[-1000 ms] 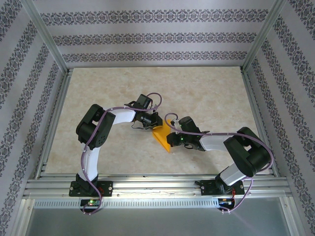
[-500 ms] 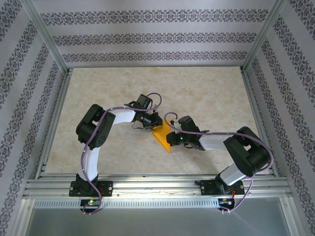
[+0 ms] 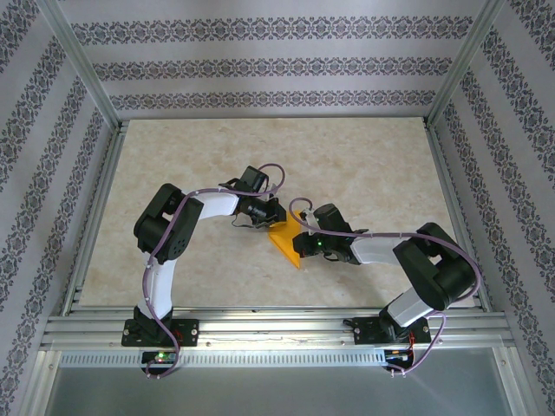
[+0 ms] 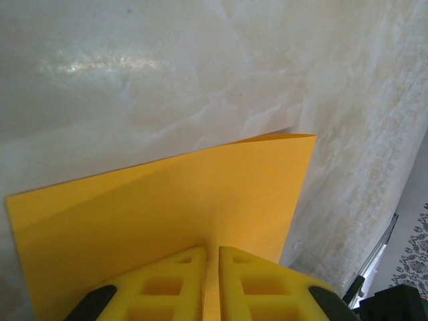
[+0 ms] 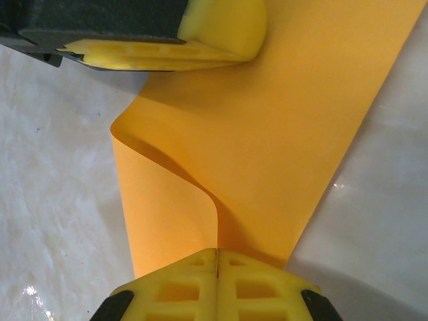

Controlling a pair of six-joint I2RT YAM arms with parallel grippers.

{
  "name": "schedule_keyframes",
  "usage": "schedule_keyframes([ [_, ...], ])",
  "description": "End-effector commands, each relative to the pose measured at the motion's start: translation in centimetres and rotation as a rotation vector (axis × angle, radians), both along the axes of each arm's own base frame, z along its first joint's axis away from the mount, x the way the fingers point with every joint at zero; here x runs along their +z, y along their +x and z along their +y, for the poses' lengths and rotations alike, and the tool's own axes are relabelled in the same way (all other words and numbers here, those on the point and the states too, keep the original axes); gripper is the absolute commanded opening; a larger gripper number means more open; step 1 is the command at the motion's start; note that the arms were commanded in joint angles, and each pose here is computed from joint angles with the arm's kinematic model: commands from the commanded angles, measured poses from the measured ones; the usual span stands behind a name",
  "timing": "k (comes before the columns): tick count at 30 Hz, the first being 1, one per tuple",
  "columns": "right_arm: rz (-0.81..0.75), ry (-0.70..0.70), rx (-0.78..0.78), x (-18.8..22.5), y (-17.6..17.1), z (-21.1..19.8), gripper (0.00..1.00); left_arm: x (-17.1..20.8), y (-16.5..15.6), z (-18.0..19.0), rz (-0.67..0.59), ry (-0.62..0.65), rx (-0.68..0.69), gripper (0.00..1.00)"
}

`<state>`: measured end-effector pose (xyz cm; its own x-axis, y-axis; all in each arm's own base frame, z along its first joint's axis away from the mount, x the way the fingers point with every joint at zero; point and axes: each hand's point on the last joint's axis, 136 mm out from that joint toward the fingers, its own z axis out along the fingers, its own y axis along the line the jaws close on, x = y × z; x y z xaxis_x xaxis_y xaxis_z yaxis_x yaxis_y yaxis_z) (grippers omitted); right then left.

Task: Fold a paper plane with a square sheet of paper (pick it up from the middle)
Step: Third fold the triangle at the center of the table.

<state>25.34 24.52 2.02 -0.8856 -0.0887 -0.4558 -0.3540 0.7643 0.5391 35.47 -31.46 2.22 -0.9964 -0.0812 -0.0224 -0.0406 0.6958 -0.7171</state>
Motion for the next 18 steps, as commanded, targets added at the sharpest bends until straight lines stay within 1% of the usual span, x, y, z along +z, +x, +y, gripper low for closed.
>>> schedule_keyframes([
  [1, 0.005, -0.006, 0.006, -0.1, 0.3, 0.1, 0.00, -0.5, -0.9, 0.2, 0.018, 0.024, 0.001, 0.13],
  [11, 0.018, -0.027, 0.005, -0.7, -0.1, -0.3, 0.00, -0.1, -0.8, 0.2, 0.009, 0.022, -0.002, 0.13],
  [14, 0.017, -0.029, 0.003, -0.7, -0.2, -0.4, 0.00, 0.6, -0.5, 0.1, -0.008, 0.018, -0.009, 0.14],
  [16, 0.018, -0.032, 0.003, -0.8, -0.2, -0.5, 0.00, 1.3, -0.3, 0.0, -0.026, 0.019, -0.010, 0.16],
  [18, 0.019, -0.033, 0.002, -0.9, -0.2, -0.6, 0.00, 2.4, 0.2, 0.1, -0.061, 0.022, -0.005, 0.17],
])
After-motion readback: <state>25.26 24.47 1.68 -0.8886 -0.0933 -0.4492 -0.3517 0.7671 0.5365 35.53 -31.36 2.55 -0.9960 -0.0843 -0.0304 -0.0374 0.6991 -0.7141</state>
